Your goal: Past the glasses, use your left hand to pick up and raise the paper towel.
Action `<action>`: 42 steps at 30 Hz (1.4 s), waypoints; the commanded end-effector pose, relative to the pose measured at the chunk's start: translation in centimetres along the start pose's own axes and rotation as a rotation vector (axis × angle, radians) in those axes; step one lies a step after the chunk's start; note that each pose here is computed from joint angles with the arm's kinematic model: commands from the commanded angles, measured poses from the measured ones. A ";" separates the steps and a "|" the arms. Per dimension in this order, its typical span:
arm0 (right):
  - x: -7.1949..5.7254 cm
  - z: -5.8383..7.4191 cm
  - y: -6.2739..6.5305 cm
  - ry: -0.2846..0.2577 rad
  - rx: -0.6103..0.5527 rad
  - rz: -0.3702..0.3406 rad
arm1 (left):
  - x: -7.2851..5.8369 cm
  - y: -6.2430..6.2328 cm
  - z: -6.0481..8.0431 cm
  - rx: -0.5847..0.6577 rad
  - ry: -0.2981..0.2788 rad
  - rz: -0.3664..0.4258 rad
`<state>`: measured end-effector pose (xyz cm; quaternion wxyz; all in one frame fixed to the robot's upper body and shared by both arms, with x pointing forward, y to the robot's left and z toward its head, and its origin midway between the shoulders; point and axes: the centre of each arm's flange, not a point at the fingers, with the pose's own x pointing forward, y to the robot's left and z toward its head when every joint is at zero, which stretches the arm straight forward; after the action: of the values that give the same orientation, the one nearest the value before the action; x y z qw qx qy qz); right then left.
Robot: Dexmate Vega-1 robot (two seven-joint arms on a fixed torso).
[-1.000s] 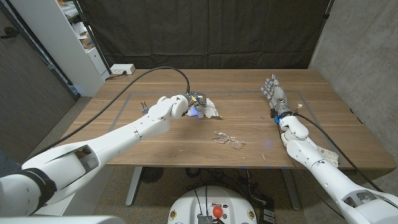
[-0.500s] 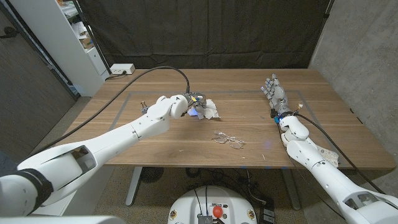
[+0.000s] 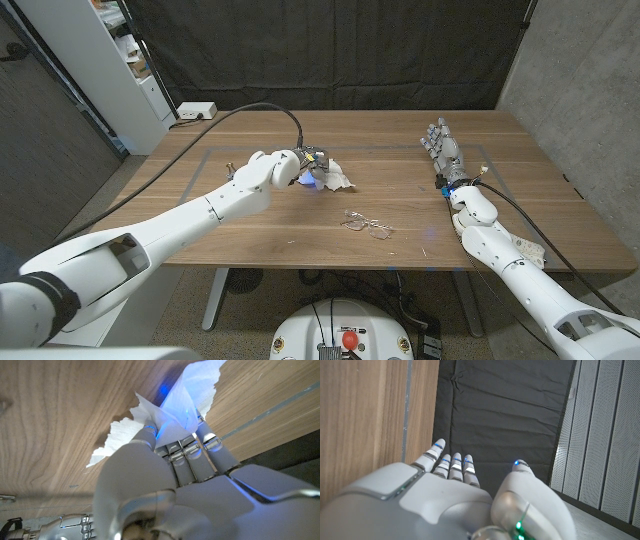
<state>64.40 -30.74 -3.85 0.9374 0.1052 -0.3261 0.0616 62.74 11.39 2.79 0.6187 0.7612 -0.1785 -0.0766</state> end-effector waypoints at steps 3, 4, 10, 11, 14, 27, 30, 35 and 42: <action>0.0 0.3 0.4 -0.009 0.000 0.003 | -0.8 1.6 -0.2 0.010 0.005 0.042; 0.0 0.3 0.4 -0.010 -0.001 0.004 | -0.8 1.7 -0.2 0.011 0.005 0.044; 0.0 0.3 0.5 -0.013 0.000 0.003 | -1.2 2.1 -0.3 0.010 0.002 0.058; 0.0 0.4 0.5 -0.014 0.000 0.002 | -1.2 2.1 -0.3 0.009 0.002 0.061; 0.0 0.4 0.5 -0.014 0.000 0.002 | -1.4 2.4 -0.4 0.009 0.001 0.066; -0.1 0.7 0.6 -0.021 -0.004 -0.003 | -2.1 3.6 -0.8 -0.009 -0.019 0.084; 0.0 0.8 0.7 -0.023 -0.005 -0.003 | -2.3 4.1 -0.9 -0.005 -0.022 0.091; 0.0 0.8 0.7 -0.024 -0.004 -0.005 | -2.4 4.5 -0.9 -0.006 -0.029 0.098; 0.2 1.1 0.8 -0.031 -0.008 -0.005 | -2.6 5.0 -1.0 0.000 -0.038 0.107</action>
<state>63.82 -30.23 -3.14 0.9338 0.1051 -0.3370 0.0582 60.23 12.27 6.62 0.6211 0.7499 -0.2202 -0.0583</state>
